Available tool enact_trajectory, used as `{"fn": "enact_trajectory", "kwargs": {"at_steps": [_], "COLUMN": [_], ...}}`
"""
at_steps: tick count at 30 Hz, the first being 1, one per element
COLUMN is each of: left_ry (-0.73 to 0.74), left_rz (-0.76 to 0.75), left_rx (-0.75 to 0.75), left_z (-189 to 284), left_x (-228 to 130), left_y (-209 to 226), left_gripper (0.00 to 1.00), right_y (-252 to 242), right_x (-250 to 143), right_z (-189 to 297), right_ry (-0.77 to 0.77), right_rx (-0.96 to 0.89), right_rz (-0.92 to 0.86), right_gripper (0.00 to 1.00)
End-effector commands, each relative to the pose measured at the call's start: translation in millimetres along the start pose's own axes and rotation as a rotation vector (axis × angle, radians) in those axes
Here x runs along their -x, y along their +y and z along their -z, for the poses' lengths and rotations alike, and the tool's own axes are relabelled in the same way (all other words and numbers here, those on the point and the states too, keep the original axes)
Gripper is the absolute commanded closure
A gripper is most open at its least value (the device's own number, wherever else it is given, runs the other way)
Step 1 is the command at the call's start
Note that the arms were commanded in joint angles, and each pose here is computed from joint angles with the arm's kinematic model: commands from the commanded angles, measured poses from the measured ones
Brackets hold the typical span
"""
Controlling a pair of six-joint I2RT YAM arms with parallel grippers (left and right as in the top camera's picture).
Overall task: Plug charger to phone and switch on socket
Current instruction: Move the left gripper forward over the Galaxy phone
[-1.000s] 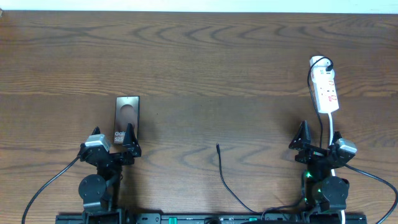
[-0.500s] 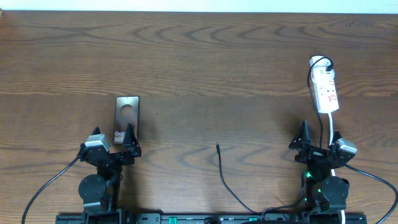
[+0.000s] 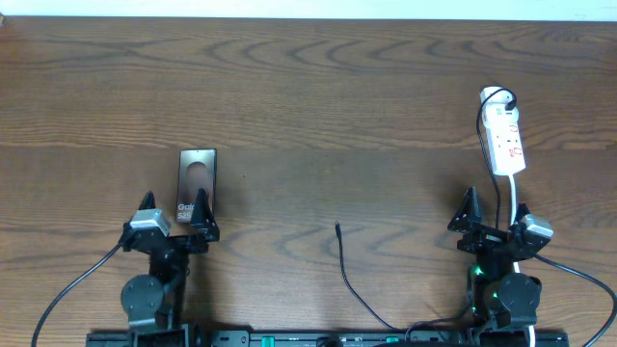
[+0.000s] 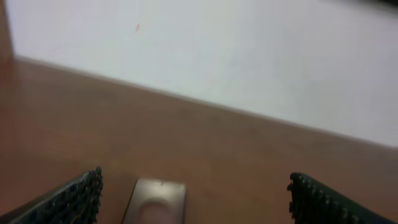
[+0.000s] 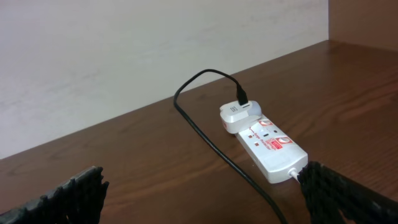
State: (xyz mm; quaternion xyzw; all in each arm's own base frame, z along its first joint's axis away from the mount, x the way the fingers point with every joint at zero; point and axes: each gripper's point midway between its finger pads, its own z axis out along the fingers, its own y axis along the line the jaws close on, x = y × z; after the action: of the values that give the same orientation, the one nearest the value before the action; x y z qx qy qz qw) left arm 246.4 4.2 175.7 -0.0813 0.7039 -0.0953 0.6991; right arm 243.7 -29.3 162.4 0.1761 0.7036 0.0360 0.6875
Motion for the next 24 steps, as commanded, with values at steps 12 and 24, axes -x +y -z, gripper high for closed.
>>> {"fn": "enact_trajectory", "kwargs": {"at_steps": [12,24], "left_ry": [-0.017,0.622], "left_rz": [-0.108,-0.013], "left_rx": [-0.045,0.084], "left_z": [6.9,-75.4], "left_x": [120.6,139.2], "left_y": [-39.2,-33.7], "left_gripper": [0.06,0.06], "right_y": [-1.0,-1.0], "right_x": [0.8,0.8], "right_z": [0.5,0.5], "right_ry": [-0.006,-0.006], "right_rx": [-0.008,-0.008], "right_rz": [0.004,0.004], "right_gripper": [0.01,0.01]}}
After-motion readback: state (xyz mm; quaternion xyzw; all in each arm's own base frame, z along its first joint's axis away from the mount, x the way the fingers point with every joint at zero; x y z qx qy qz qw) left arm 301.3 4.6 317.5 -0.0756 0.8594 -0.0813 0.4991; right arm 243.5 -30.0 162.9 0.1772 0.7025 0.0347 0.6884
